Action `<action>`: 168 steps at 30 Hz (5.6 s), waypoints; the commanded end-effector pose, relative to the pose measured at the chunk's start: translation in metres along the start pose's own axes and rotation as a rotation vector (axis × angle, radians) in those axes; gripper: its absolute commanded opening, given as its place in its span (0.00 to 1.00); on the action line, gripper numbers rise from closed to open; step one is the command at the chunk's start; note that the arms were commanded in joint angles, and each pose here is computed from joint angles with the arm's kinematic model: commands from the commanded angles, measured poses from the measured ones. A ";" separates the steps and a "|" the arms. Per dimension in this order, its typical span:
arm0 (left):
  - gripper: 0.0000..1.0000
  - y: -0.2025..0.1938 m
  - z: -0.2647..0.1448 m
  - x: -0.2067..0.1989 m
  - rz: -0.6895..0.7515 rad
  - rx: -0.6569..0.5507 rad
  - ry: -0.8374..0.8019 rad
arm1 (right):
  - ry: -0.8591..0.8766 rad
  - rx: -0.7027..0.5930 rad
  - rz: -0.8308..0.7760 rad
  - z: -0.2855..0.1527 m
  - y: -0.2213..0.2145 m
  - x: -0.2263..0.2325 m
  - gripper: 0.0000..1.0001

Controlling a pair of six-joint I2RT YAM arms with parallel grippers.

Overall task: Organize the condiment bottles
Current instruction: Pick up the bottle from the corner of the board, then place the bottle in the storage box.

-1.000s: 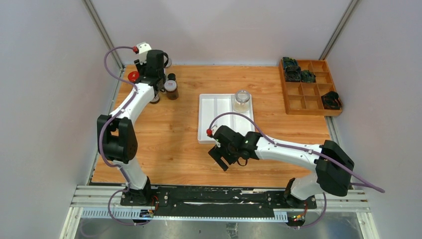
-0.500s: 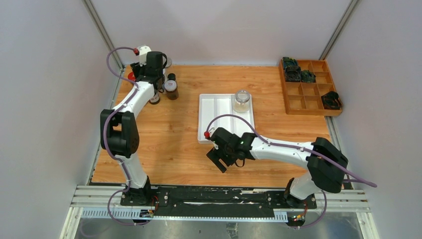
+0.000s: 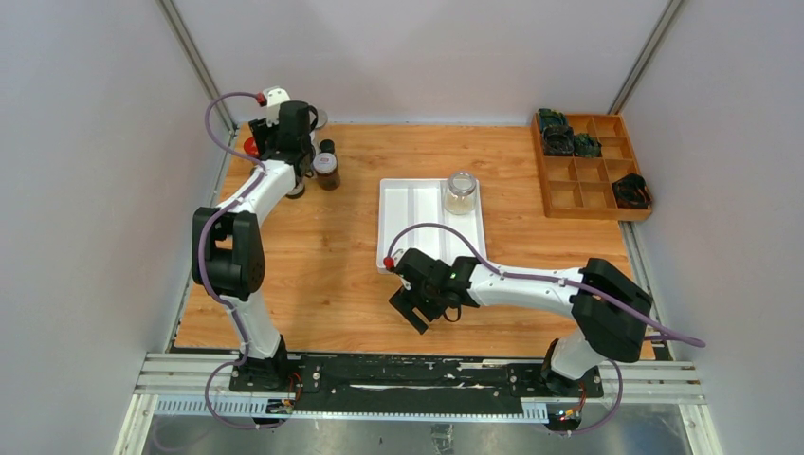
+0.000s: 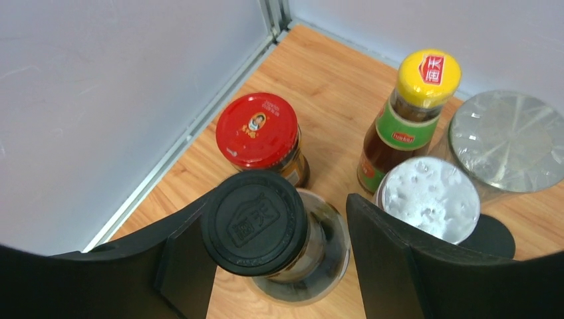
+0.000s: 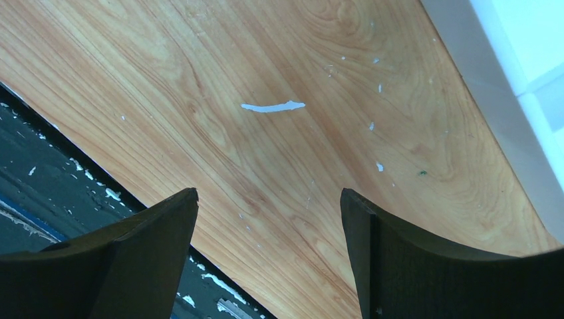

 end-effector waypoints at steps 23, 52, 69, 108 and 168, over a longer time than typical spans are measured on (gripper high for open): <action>0.04 0.021 -0.001 0.007 -0.094 -0.108 -0.001 | -0.006 0.063 -0.022 0.014 -0.017 0.005 0.84; 0.02 -0.014 -0.130 -0.054 0.056 0.015 -0.394 | -0.091 -0.194 0.010 -0.077 0.019 -0.010 0.86; 0.02 0.074 -0.194 -0.061 0.060 -0.113 -0.593 | -0.253 -0.443 0.090 -0.187 0.025 -0.066 0.92; 0.02 0.136 -0.282 -0.235 -0.035 -0.335 -0.872 | -0.426 -0.399 0.443 -0.203 -0.016 -0.144 0.95; 0.60 0.058 -0.252 -0.273 0.030 -0.264 -0.822 | -0.355 -0.368 0.422 -0.178 -0.016 -0.137 0.96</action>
Point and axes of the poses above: each gripper's point midway between its finger pads, its own z axis out along the fingers, its own x axis along the line the jaws close on, y = z × x, the point moved 2 cm from there along -z, back along the fingers, and after that the axes turned 11 degrees about z, right-handed, at the moved point
